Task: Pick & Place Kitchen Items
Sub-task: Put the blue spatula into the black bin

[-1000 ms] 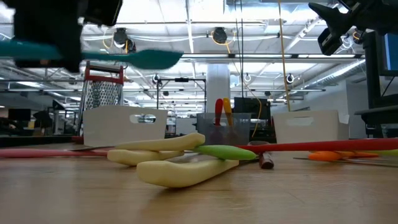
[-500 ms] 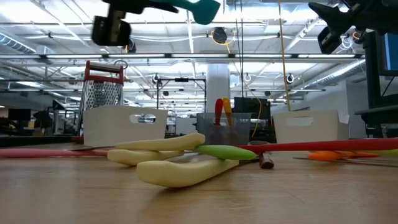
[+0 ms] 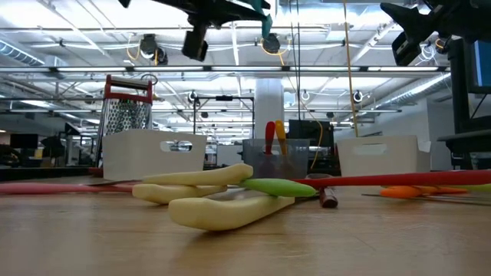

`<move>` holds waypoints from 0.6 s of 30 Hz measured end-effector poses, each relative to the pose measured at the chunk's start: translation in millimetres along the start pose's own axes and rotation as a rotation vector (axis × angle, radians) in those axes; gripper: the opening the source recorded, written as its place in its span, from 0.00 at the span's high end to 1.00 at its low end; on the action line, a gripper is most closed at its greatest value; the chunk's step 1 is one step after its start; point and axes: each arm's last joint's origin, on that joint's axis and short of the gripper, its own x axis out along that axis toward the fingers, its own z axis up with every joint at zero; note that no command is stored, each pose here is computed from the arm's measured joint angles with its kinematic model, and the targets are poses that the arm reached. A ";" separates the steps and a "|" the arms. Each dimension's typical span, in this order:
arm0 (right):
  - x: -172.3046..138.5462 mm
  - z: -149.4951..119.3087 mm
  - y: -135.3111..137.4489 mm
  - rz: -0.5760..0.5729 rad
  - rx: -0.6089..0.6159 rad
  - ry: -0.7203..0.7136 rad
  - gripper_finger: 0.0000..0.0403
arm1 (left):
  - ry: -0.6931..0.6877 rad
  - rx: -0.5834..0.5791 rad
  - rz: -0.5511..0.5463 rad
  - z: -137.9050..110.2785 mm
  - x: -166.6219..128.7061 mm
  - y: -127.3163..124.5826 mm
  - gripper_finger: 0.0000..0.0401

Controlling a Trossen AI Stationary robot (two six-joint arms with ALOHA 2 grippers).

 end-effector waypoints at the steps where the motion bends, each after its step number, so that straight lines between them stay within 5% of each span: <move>1: 0.0 0.0 0.0 0.000 0.000 0.000 0.72 | -0.015 -0.017 -0.004 4.5 0.7 0.9 0.95; 10: 0.0 0.0 0.0 0.000 -0.029 -0.001 0.72 | -0.165 -0.091 -0.033 34.1 6.6 7.5 0.95; 18: 0.3 1.2 0.5 0.005 -0.026 -0.013 0.72 | -0.265 -0.017 -0.021 59.8 36.3 -2.2 0.95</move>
